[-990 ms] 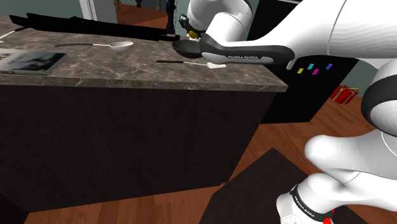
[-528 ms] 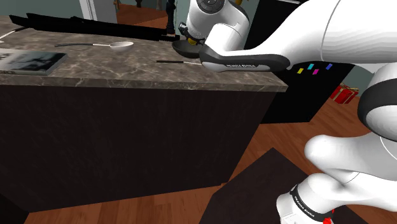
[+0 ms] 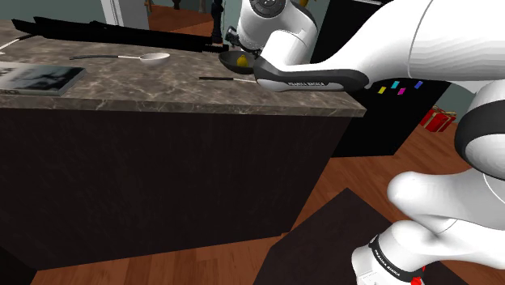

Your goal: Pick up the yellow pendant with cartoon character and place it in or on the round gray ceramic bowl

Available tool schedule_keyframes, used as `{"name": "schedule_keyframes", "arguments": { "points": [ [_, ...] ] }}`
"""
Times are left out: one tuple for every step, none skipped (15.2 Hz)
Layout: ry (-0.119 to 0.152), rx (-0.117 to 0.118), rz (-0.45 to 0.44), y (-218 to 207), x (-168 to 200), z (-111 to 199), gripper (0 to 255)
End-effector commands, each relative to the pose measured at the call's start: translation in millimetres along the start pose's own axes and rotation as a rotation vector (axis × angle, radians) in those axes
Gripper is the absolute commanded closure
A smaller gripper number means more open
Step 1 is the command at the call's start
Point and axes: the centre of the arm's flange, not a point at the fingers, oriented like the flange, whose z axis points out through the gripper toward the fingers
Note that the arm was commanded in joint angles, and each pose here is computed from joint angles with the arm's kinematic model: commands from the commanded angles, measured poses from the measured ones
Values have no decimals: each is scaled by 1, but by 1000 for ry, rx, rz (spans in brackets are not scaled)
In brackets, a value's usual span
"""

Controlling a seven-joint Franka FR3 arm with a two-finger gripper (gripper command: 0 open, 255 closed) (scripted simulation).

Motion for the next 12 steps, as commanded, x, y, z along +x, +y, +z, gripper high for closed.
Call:
{"name": "schedule_keyframes", "arguments": {
  "points": [
    [0,0,0,0,0,0,0],
    [0,0,0,0,0,0,0],
    [0,0,0,0,0,0,0],
    [0,0,0,0,0,-13,0],
    [0,0,0,0,0,-26,0],
    [0,0,0,0,0,-40,0],
    [0,0,0,0,0,-50,0],
    [0,0,0,0,0,-50,0],
    [0,0,0,0,0,-50,0],
    [0,0,0,0,0,-50,0],
    [0,0,0,0,0,-50,0],
    [0,0,0,0,0,-50,0]
  ]
}}
